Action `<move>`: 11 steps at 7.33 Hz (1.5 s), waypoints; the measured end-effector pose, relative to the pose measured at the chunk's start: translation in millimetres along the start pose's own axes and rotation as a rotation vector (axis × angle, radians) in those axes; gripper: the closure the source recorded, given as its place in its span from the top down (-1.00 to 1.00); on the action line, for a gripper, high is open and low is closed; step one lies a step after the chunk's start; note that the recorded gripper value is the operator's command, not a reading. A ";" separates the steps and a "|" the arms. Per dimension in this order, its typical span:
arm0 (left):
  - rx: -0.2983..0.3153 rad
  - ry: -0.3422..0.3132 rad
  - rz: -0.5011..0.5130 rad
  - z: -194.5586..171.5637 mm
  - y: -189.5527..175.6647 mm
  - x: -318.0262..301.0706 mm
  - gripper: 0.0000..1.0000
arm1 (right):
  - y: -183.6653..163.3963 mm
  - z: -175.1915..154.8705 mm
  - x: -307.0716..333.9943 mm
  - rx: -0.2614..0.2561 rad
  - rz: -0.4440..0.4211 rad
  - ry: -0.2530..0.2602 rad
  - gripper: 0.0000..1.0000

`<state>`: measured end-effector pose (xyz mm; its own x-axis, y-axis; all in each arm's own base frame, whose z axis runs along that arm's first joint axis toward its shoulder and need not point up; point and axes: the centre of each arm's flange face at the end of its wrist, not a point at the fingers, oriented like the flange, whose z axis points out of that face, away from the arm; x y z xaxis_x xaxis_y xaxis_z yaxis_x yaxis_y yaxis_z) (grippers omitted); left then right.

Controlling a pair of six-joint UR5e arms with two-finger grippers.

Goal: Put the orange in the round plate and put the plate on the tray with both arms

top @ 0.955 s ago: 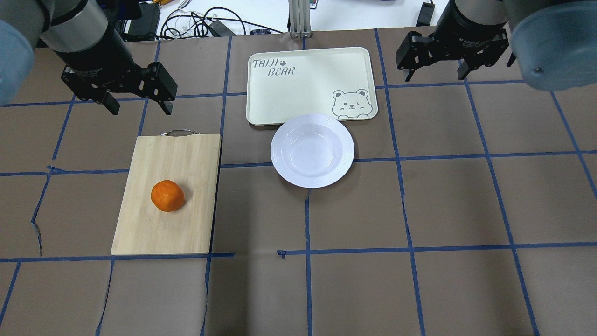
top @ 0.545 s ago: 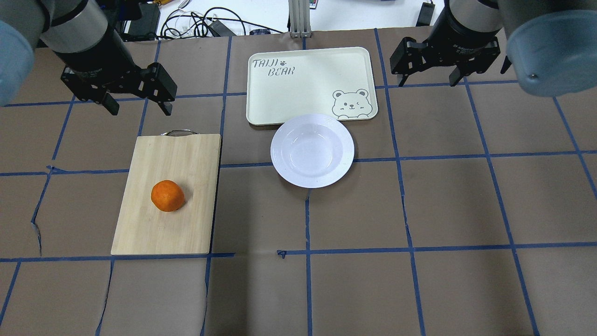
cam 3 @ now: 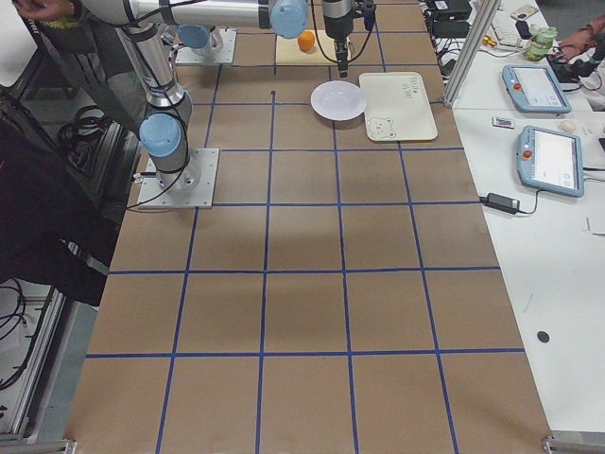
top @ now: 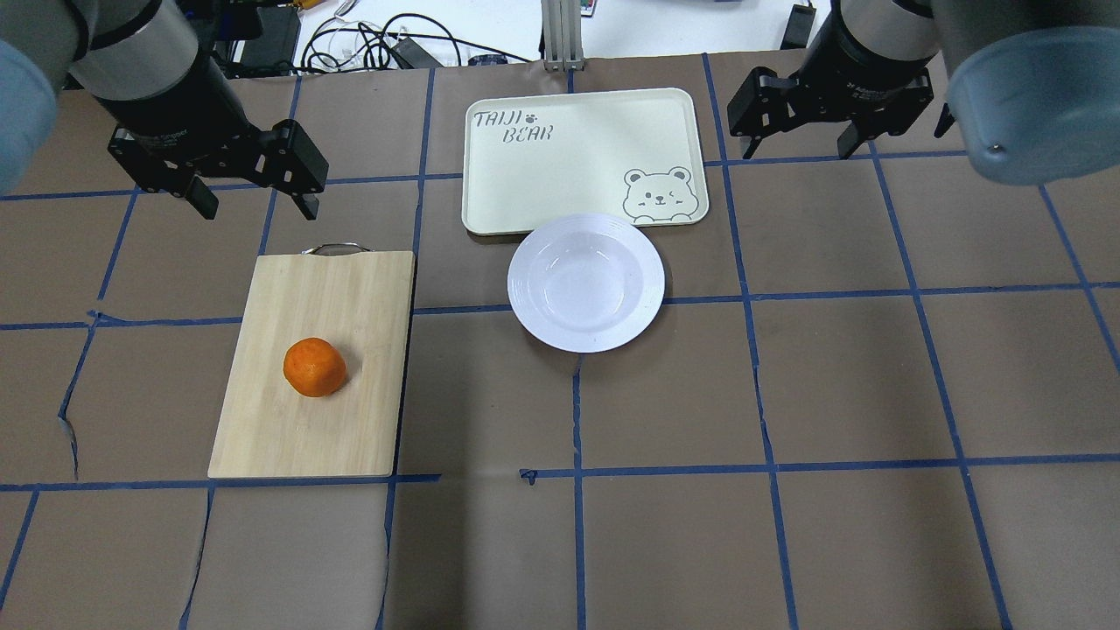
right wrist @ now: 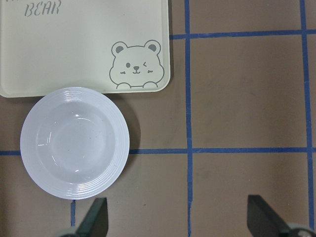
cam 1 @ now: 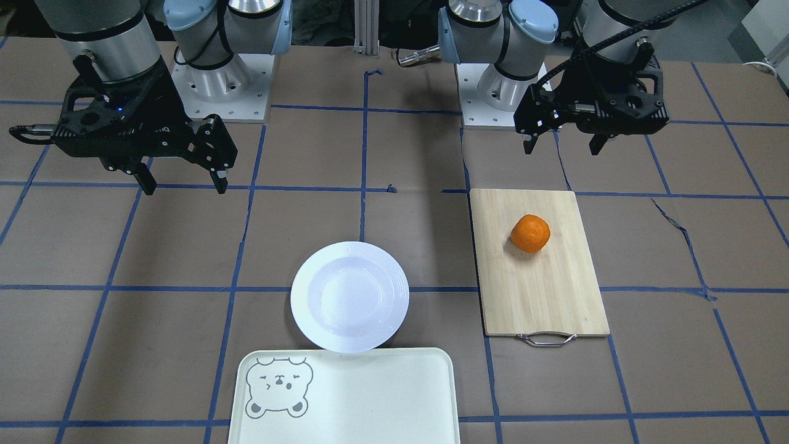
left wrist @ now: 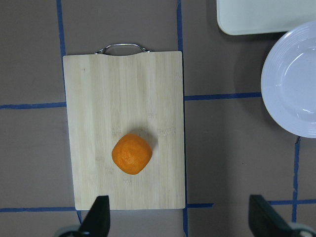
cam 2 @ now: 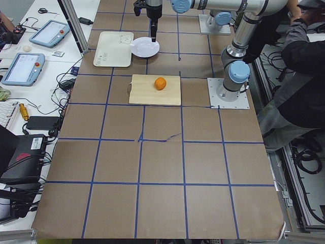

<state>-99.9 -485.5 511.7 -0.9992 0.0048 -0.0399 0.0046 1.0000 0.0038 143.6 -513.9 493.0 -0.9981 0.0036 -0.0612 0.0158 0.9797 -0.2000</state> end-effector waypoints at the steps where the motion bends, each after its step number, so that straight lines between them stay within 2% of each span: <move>1: -0.009 0.003 -0.033 3.2 -2.1 -14.6 1.00 | 0.6 0.2 0.6 -0.005 0.001 0.003 1.00; 2: -0.029 0.006 -0.073 12.7 -4.8 -26.7 1.00 | 2.3 0.6 0.8 -0.016 0.002 0.005 1.00; 4: -0.101 0.009 -0.194 58.5 -6.5 -37.2 1.00 | 10.4 -0.7 0.5 -0.058 0.001 0.007 1.00; 6: -0.154 0.006 -0.345 121.8 -8.5 -53.2 1.00 | 16.7 -5.1 0.2 -0.070 -0.017 0.009 1.00; 8: -0.180 -0.002 -0.518 193.0 -4.4 -61.1 1.00 | 20.7 -2.3 0.5 -0.090 -0.024 0.010 1.00; 9: -0.199 -0.006 -0.548 221.4 0.7 -60.2 1.00 | 21.7 -1.3 -0.4 -0.094 -0.025 0.008 1.00; 11: -0.209 -0.010 -0.563 254.9 2.6 -59.1 1.00 | 22.1 -0.4 -1.3 -0.096 -0.024 0.005 1.00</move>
<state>-30.7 -482.3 259.4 -0.8453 -0.5245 -0.1018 -0.5342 0.8270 0.1754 145.2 -492.2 489.0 -0.9985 -0.0196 -0.0521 -0.0139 0.9942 -0.1068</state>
